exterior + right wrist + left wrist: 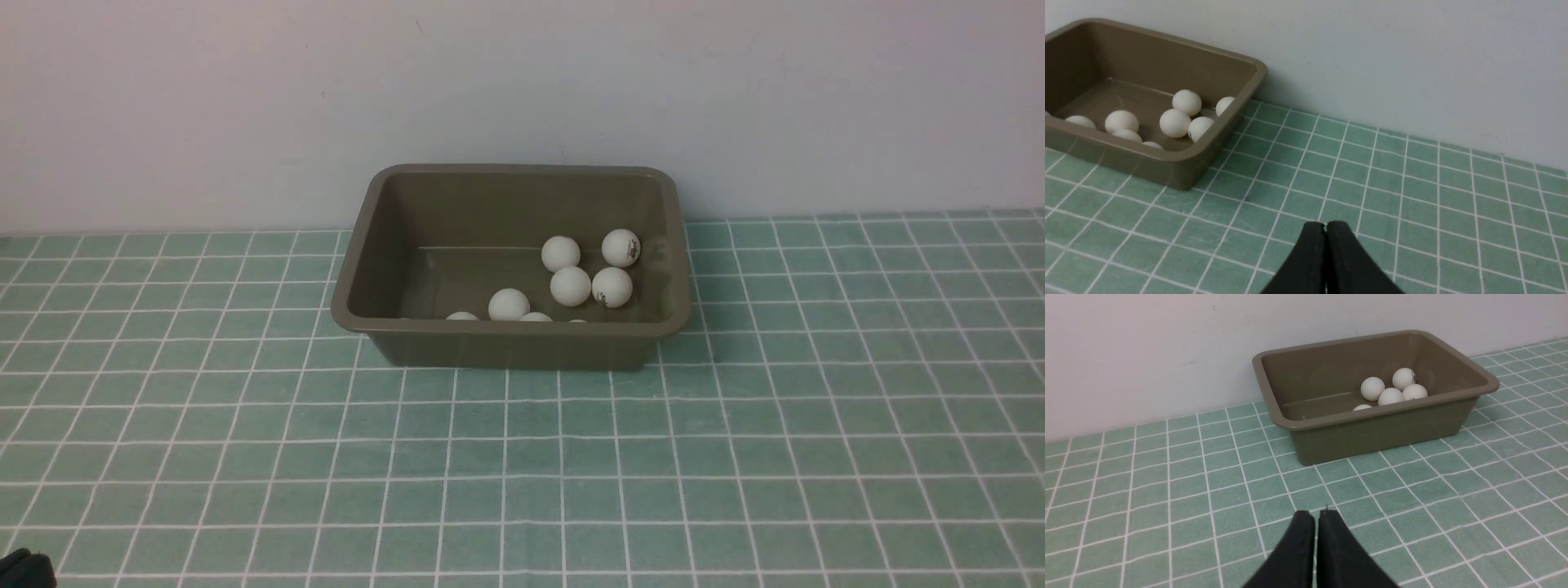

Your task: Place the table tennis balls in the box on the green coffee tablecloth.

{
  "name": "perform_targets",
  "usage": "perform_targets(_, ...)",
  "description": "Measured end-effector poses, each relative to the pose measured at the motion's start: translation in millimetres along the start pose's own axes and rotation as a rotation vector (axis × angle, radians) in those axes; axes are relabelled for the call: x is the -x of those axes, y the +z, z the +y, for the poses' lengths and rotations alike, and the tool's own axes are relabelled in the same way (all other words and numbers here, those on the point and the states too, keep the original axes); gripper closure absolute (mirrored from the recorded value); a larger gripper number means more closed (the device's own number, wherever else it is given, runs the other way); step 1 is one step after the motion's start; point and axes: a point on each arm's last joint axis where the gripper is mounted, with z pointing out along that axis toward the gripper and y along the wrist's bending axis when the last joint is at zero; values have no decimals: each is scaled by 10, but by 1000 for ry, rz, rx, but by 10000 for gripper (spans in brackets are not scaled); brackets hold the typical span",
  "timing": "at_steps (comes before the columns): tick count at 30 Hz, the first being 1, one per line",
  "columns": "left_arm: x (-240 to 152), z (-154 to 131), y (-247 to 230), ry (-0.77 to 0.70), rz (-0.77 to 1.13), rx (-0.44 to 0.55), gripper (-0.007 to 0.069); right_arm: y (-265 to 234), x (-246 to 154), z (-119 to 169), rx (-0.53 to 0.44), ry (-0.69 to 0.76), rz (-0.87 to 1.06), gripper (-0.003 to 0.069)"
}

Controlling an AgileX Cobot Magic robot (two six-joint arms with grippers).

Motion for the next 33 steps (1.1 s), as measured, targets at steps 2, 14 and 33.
perform_targets(2,0,0,0,0,0,0,629,0,-9,7,8,0,9,669)
perform_targets(14,-1,74,1,13,5,202,629,-7,-87,73,80,0,95,669)
perform_targets(33,-793,272,378,-27,108,400,629,-26,-162,136,150,-1,179,669)
